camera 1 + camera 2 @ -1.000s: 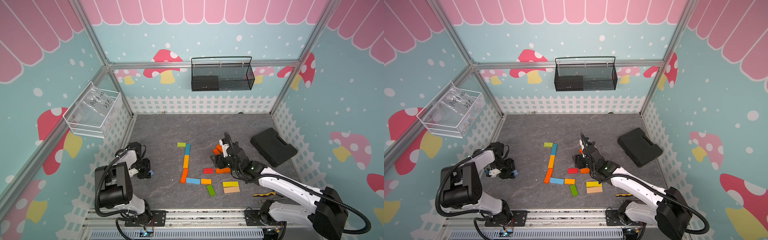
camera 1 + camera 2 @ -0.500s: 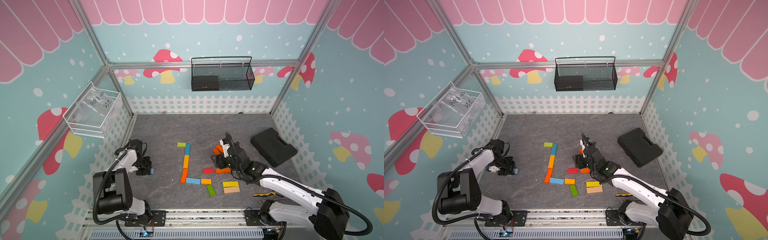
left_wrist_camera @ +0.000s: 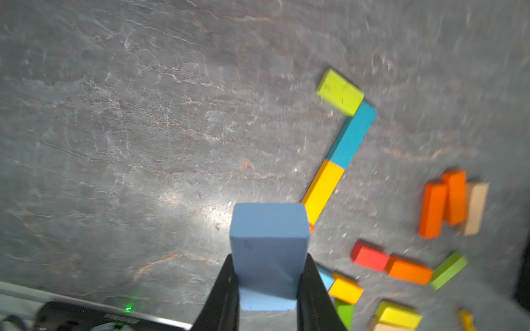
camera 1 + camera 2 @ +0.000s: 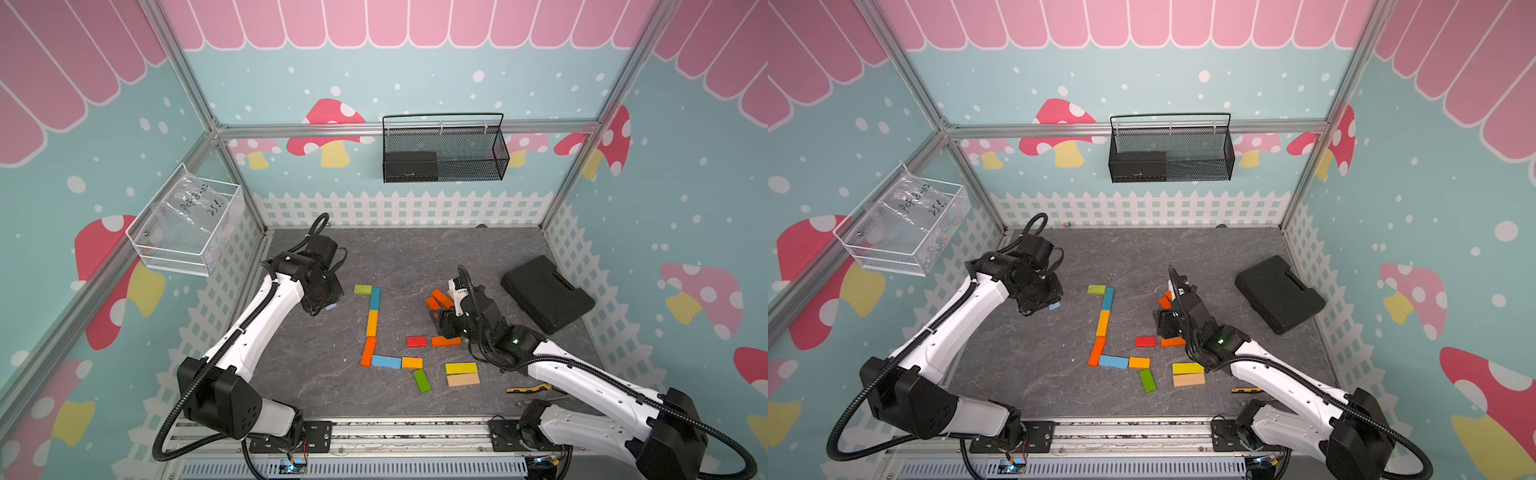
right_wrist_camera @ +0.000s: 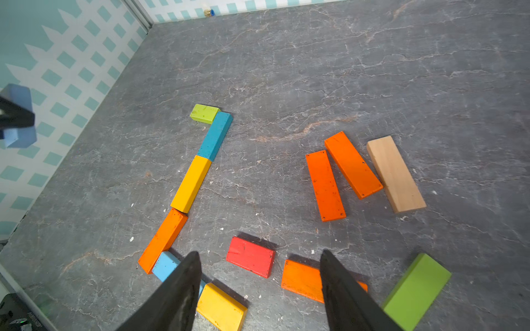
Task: Assemble a giraffe with building blocks
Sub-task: Pick up the building block from the center of the board, then assemble the building block at the center of the board, then move the building block to the center of the board.
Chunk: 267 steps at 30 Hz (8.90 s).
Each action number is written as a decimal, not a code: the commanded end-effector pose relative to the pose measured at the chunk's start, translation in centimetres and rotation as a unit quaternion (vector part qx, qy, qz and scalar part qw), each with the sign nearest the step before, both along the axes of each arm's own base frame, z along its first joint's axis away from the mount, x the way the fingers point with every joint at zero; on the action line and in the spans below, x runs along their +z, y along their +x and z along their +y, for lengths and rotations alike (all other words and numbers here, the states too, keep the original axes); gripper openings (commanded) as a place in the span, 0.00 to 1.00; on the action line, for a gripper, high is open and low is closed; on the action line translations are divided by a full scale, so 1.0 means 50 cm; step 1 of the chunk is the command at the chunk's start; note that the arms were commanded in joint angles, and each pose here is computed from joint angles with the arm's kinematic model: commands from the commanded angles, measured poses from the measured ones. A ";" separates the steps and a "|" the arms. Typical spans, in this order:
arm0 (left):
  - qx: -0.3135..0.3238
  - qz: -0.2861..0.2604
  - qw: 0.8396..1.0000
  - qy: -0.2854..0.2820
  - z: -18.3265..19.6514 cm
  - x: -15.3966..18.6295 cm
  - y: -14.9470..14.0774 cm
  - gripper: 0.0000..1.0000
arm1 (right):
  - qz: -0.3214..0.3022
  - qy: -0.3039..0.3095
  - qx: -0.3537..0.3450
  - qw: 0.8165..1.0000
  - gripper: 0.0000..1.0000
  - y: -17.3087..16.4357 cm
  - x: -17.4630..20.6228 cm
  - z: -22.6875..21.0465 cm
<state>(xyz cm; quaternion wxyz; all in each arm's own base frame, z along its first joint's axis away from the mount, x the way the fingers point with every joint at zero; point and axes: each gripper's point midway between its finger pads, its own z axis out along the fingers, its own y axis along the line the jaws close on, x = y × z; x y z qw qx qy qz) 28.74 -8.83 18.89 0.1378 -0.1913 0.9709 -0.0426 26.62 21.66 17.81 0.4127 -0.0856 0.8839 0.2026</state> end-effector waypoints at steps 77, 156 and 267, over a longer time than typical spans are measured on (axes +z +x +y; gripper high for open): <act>-0.331 0.220 0.900 0.178 -0.152 -0.360 -0.333 0.40 | 0.030 -0.042 -0.044 0.998 0.67 -0.020 -0.065 -0.059; -0.364 0.169 0.900 0.169 -0.169 -0.338 -0.260 0.48 | 0.033 -0.047 -0.047 0.997 0.66 -0.012 -0.063 -0.055; -0.100 -0.212 0.971 -0.042 -0.063 0.112 0.032 0.69 | 0.270 -0.258 -0.138 0.917 0.45 0.170 -0.327 -0.259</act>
